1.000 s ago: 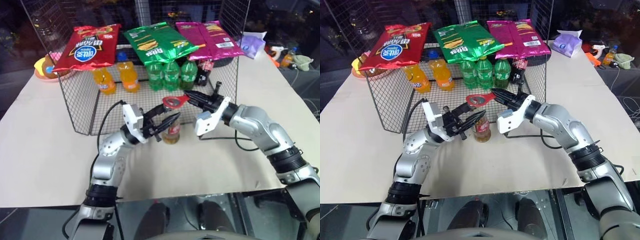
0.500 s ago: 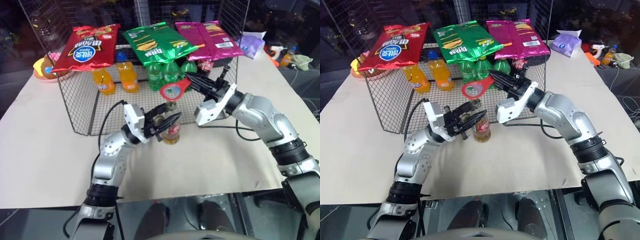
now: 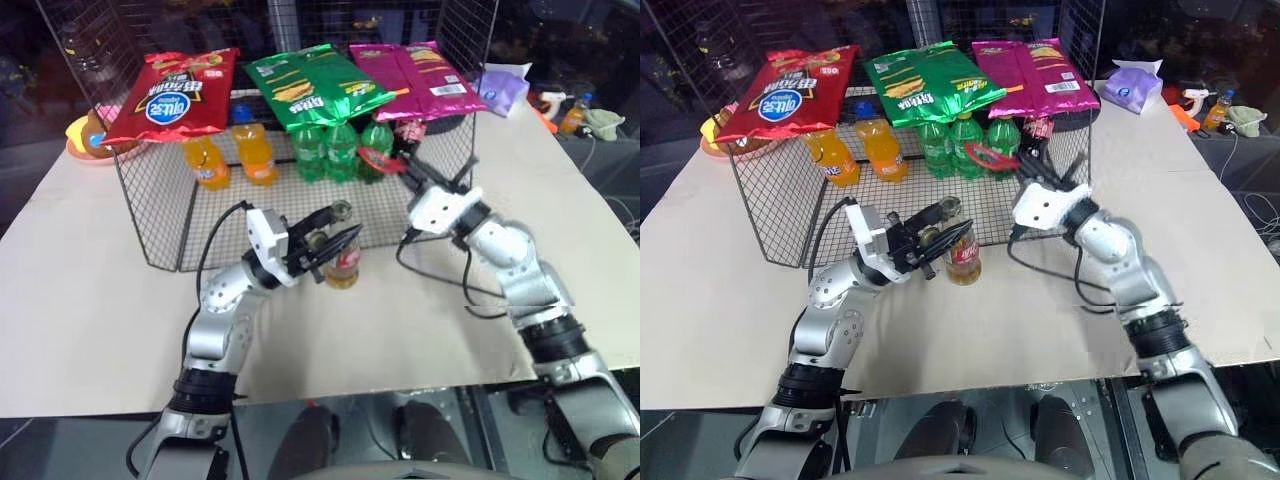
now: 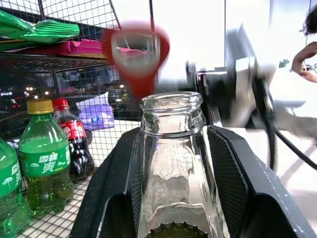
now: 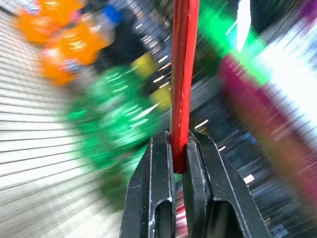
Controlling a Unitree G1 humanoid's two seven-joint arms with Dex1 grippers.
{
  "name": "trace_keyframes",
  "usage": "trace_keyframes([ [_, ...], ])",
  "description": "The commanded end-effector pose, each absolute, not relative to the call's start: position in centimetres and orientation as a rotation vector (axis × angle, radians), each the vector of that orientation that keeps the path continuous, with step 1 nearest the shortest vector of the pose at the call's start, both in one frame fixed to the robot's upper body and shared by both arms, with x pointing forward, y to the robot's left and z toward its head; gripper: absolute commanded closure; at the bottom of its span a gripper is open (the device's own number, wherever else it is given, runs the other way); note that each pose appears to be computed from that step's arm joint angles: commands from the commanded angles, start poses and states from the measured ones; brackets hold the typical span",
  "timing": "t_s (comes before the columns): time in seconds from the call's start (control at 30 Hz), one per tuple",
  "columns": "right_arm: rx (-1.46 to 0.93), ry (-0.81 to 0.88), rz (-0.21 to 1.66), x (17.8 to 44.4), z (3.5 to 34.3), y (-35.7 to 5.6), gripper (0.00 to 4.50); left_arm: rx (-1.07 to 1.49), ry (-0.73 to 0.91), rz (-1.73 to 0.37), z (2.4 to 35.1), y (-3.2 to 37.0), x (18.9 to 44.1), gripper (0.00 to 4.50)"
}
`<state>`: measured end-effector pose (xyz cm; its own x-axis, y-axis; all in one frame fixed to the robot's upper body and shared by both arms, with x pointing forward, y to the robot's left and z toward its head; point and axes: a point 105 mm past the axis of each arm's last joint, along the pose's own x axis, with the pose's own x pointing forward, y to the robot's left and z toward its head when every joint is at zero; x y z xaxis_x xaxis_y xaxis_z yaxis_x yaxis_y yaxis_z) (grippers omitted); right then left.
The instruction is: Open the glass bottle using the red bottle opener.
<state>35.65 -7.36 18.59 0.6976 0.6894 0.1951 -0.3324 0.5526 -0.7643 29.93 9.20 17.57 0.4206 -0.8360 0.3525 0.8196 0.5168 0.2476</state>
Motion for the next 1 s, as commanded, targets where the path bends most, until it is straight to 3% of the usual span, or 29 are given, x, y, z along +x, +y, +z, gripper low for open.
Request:
trace_keyframes([
  [0.03,-0.656,-0.546,0.664,34.8,20.7,-6.9,4.5,0.053,-0.397,-0.983,16.1,10.1,30.5,1.71],
  [0.17,-0.643,-0.514,0.696,34.4,20.0,-6.5,4.5,0.068,-0.4,-0.977,16.1,10.1,30.6,0.07],
  [0.73,-0.624,-0.465,0.703,34.2,18.9,-6.9,4.5,0.067,-0.411,-0.99,16.5,10.6,29.6,0.07],
  [1.0,-0.534,-0.359,0.714,34.2,17.9,-8.2,4.5,0.077,-0.384,-0.995,16.5,11.5,28.4,0.07],
])
